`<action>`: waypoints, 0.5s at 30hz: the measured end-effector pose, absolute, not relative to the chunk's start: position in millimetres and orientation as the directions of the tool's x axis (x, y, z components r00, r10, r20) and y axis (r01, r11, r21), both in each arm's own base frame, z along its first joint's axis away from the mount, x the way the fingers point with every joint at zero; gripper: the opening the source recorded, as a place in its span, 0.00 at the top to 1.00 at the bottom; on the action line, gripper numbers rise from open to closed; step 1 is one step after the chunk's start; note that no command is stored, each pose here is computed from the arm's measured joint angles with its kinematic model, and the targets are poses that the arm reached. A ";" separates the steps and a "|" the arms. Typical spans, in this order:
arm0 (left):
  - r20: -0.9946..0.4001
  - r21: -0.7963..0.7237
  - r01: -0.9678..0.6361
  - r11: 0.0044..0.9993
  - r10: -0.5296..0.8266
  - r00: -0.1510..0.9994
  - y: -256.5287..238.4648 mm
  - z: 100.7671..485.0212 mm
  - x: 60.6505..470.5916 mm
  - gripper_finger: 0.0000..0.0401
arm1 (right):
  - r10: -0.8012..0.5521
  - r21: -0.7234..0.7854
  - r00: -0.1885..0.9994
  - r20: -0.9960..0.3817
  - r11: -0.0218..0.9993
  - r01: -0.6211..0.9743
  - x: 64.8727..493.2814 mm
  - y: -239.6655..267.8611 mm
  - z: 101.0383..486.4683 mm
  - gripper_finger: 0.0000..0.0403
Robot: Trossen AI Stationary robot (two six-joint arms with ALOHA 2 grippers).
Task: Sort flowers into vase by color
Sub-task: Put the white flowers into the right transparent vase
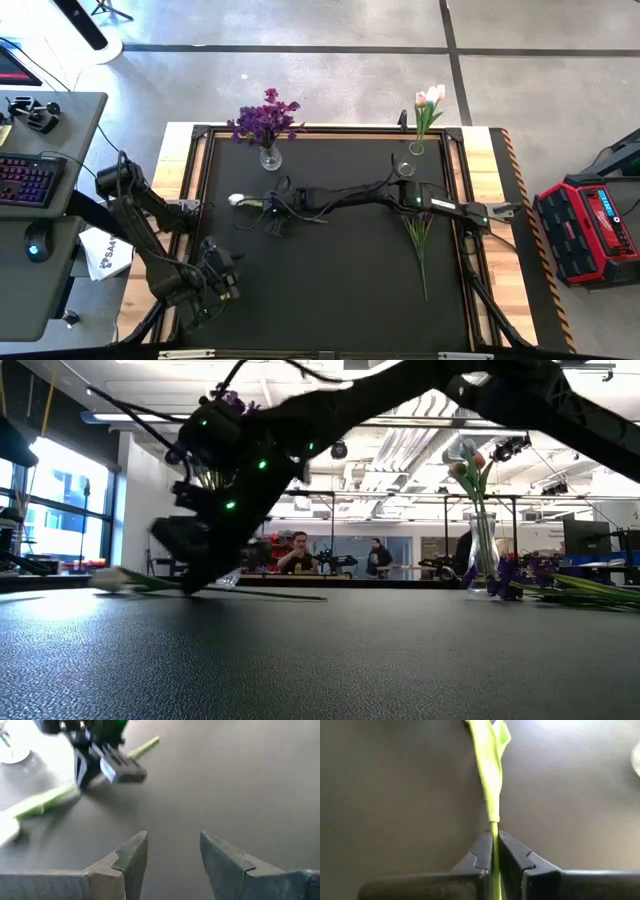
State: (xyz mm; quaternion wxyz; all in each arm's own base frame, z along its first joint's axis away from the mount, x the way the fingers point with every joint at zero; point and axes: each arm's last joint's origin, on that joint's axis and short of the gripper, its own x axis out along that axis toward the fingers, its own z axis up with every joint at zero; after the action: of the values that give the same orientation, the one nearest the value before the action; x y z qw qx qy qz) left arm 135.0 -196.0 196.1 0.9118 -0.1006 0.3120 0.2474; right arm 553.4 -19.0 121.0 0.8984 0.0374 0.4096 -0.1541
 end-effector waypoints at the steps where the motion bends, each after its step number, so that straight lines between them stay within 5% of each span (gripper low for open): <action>1: -0.617 -0.037 -0.513 0.857 0.384 0.687 -197.0 195.9 133.9 0.58 | -0.272 -0.093 0.587 -0.763 0.944 0.317 549.4 -15.8 125.3 0.99; 8: -0.548 -0.067 -0.482 0.874 0.371 0.750 -202.9 197.7 125.4 0.58 | -0.396 -0.268 0.426 -0.813 0.905 0.331 521.3 9.5 163.2 1.00; 15: -0.487 -0.041 -0.462 0.886 0.386 0.783 -208.8 190.6 123.8 0.58 | -0.514 -0.376 0.251 -0.820 0.815 0.440 463.5 13.6 158.9 1.00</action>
State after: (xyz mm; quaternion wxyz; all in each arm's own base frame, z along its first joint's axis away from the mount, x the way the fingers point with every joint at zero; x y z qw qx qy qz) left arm 123.8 -208.8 190.6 0.9410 -0.0793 0.2400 0.2251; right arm 463.5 13.6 158.9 0.7902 -0.0344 0.5322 -0.3019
